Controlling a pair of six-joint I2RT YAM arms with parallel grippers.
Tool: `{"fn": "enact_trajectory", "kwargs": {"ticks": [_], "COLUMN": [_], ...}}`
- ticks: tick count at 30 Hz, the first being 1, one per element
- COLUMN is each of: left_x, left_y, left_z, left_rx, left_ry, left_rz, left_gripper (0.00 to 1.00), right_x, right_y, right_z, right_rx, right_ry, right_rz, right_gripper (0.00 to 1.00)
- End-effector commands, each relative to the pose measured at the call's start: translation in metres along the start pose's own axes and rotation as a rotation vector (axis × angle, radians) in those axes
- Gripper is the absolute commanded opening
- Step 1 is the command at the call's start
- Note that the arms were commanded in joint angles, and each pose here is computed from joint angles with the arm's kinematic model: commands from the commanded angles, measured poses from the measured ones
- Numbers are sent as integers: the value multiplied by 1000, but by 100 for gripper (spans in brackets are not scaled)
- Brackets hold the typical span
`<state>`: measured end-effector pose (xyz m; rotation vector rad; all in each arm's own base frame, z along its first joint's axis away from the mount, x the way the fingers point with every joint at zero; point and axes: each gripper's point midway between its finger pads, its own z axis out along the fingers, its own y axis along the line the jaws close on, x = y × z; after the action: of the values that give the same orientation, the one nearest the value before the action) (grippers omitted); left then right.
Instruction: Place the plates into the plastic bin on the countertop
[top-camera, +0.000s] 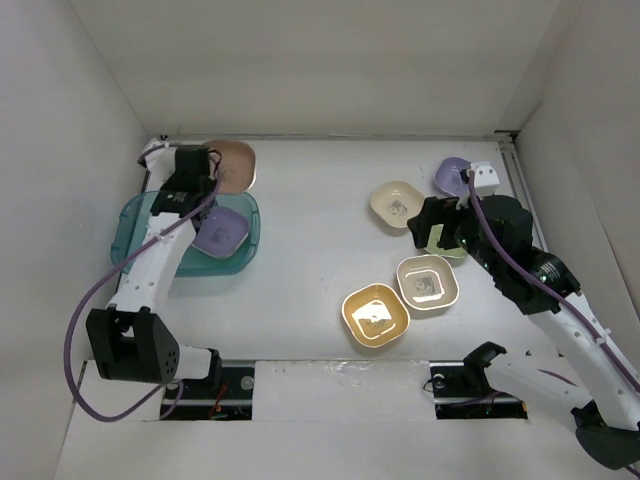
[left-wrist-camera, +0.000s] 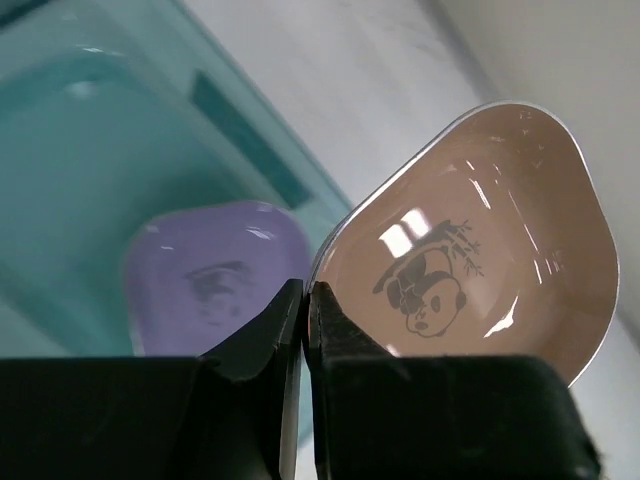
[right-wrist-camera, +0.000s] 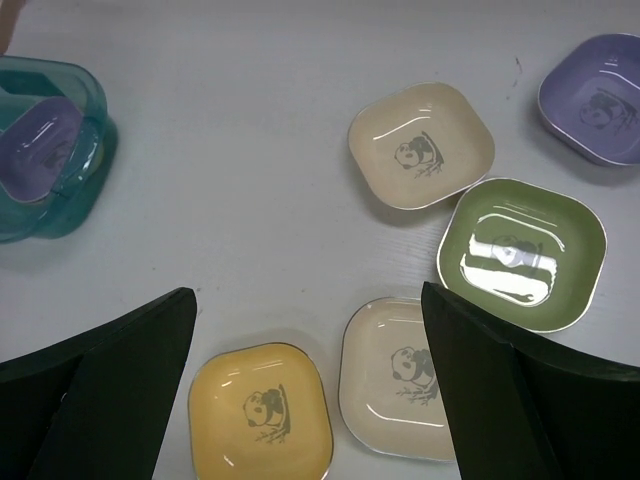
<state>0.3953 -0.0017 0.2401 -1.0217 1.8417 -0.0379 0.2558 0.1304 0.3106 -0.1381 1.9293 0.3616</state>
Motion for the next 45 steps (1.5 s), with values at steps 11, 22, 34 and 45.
{"fn": "enact_trajectory", "kwargs": {"ticks": [11, 22, 34, 45], "left_x": [35, 43, 82, 28], "left_y": [82, 99, 133, 102], "left_z": [28, -1, 41, 1], "left_rx": [-84, -86, -376, -172], "left_ry": [155, 82, 89, -8], "left_rz": [52, -358, -445, -496], "left_gripper": [0, 0, 0, 100], "right_x": [-25, -18, -19, -17], "right_y": [14, 22, 23, 23], "right_z": [-3, -1, -7, -4], "right_rx": [-80, -130, -144, -141], "right_ry": [-93, -85, -94, -82], "right_rz": [-16, -18, -17, -19], "right_gripper": [100, 100, 100, 100]}}
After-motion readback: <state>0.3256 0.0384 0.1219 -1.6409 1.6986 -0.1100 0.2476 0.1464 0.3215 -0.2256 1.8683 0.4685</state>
